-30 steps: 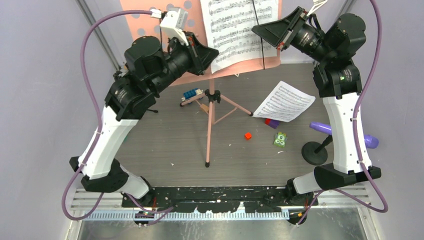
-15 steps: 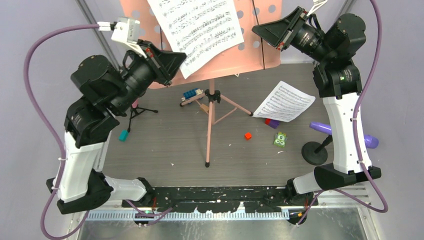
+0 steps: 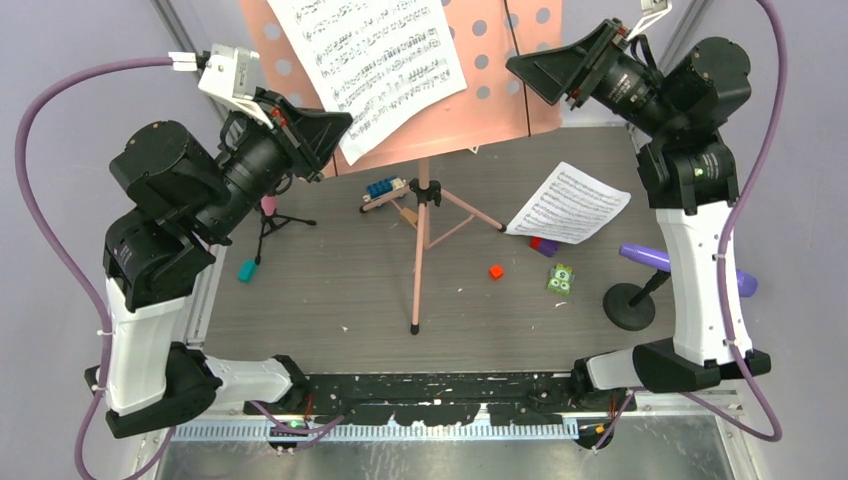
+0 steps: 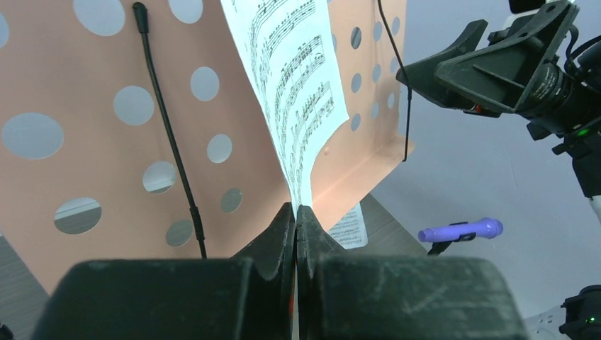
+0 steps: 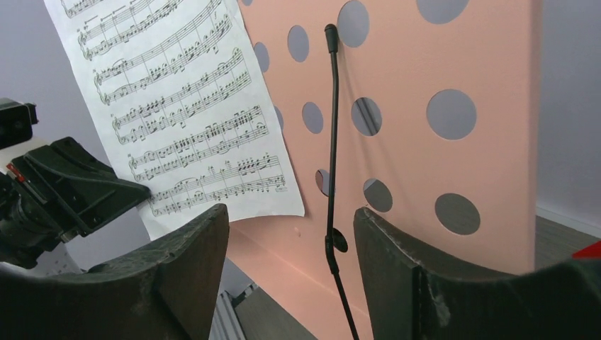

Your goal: Pack up the instrument practice props

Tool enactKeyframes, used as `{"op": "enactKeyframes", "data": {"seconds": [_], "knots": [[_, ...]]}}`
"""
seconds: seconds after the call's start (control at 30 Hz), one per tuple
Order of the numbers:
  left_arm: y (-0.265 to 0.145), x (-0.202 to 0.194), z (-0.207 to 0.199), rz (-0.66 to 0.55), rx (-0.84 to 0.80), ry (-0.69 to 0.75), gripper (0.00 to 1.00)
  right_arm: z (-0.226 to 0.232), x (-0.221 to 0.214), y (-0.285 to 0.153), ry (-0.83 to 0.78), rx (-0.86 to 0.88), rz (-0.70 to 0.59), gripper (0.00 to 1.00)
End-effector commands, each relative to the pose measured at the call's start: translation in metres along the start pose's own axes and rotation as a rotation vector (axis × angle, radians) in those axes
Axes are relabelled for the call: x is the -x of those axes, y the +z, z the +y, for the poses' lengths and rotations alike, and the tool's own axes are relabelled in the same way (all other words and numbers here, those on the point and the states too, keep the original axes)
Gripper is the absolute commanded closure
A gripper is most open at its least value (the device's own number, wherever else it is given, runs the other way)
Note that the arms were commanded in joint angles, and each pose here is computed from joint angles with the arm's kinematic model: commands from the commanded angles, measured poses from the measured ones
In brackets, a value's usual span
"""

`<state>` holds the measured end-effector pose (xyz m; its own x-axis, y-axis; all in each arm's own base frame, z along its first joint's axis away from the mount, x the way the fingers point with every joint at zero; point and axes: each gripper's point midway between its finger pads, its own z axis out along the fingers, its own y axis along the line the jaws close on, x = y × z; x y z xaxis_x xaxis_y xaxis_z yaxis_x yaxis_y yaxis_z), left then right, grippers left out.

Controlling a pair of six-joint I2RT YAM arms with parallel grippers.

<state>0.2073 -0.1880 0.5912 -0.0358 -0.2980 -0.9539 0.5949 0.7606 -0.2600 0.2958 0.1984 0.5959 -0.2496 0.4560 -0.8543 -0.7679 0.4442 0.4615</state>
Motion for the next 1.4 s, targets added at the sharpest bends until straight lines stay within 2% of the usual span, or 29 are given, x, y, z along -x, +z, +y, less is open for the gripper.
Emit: {"op": "enactKeyframes", "data": {"seconds": [0.0,0.2,0.47,0.67,0.8,1.03,1.2,1.27,1.37], "knots": [[-0.01,0.01,-0.011,-0.009,-0.073,0.04,1.0,0.027,0.016,-0.026,-0.133,-0.011,-0.076,0.27],[-0.015,0.002,-0.029,0.042,-0.191,0.092,1.0,0.053,0.017,-0.055,-0.187,-0.006,-0.11,0.21],[-0.039,-0.026,-0.048,0.155,-0.344,0.105,1.0,0.092,-0.008,-0.07,-0.102,0.175,-0.006,0.21],[-0.059,-0.049,-0.066,0.23,-0.481,0.074,1.0,0.088,-0.032,-0.08,0.001,0.168,0.02,0.22],[-0.071,-0.063,-0.077,0.275,-0.566,0.046,1.0,0.071,-0.063,-0.084,0.067,0.13,0.063,0.22],[-0.083,-0.088,-0.079,0.327,-0.61,0.0,1.0,0.061,-0.108,-0.091,0.171,0.146,0.111,0.19],[-0.084,-0.103,-0.081,0.366,-0.628,-0.025,1.0,0.067,-0.116,-0.091,0.209,0.222,0.09,0.18],[-0.084,-0.107,-0.08,0.37,-0.624,-0.029,1.0,0.069,-0.116,-0.092,0.2,0.232,0.079,0.21],[-0.084,-0.11,-0.078,0.369,-0.619,-0.035,1.0,0.068,-0.115,-0.092,0.191,0.226,0.067,0.36]]}}
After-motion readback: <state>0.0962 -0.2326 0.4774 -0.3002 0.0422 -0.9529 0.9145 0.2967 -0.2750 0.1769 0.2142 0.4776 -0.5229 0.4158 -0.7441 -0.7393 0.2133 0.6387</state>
